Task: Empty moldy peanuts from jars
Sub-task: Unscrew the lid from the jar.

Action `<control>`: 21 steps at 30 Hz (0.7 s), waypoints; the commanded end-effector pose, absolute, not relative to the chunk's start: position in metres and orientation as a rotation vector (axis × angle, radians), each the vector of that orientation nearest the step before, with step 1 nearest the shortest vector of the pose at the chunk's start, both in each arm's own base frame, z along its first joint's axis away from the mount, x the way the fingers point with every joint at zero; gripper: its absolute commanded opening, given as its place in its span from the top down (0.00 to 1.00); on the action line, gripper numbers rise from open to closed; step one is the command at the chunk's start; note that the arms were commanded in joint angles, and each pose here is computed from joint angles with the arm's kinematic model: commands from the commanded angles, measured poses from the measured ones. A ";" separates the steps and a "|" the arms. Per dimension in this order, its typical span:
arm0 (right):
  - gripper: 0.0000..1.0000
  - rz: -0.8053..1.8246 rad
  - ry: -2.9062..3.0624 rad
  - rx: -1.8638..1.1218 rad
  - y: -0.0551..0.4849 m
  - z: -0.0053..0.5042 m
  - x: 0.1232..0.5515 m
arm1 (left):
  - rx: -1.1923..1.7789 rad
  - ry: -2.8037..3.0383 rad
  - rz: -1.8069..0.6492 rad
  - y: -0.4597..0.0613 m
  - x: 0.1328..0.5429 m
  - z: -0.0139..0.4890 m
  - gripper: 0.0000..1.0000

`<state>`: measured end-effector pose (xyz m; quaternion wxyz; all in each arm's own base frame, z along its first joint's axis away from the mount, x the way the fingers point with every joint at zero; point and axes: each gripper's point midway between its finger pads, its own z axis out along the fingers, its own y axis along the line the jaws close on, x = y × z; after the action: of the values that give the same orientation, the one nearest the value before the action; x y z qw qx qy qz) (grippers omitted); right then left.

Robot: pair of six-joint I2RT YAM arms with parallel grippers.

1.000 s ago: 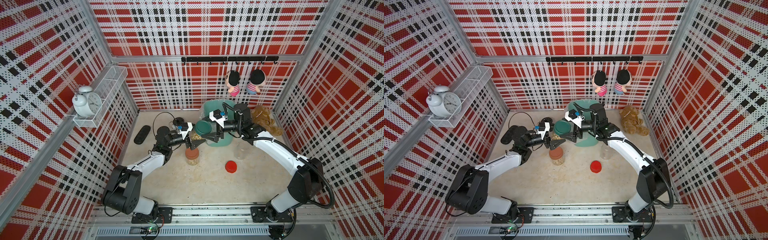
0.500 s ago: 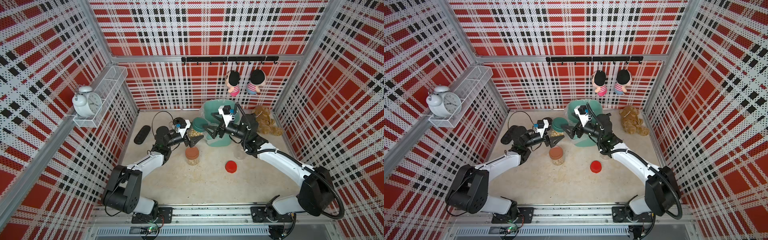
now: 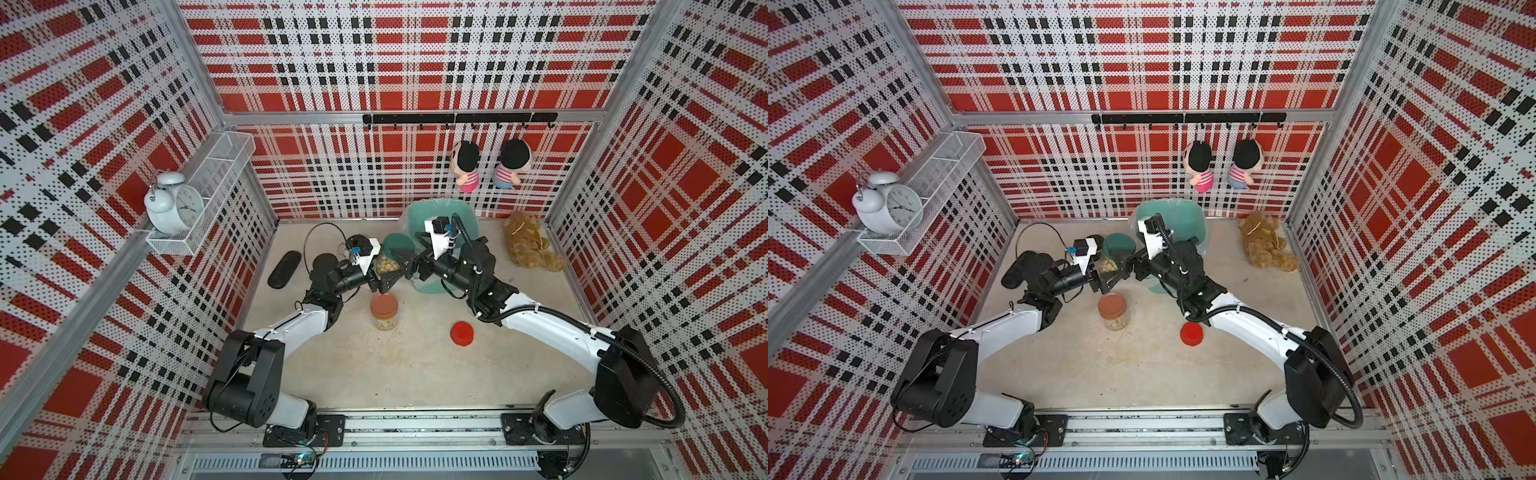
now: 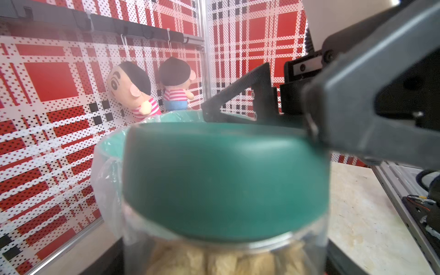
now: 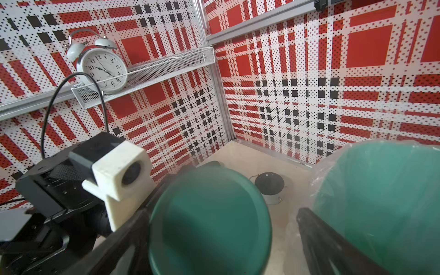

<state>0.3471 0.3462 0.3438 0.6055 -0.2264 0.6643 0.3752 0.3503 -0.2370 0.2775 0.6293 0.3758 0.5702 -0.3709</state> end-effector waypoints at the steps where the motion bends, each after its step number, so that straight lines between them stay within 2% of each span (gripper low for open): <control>1: 0.00 0.861 1.536 -0.516 0.352 0.349 0.349 | 0.861 1.175 -0.805 -0.235 0.343 0.310 1.00; 16: 0.00 0.848 1.533 -0.584 0.366 0.349 0.345 | 0.868 1.174 -0.816 -0.236 0.340 0.310 1.00; 21: 0.11 0.836 1.540 -0.672 0.374 0.345 0.341 | 0.873 1.170 -0.821 -0.236 0.339 0.311 1.00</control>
<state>0.3459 0.3656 0.3484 0.5990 -0.2592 0.6640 0.3650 0.3508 -0.2367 0.2776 0.6303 0.3743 0.5709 -0.3699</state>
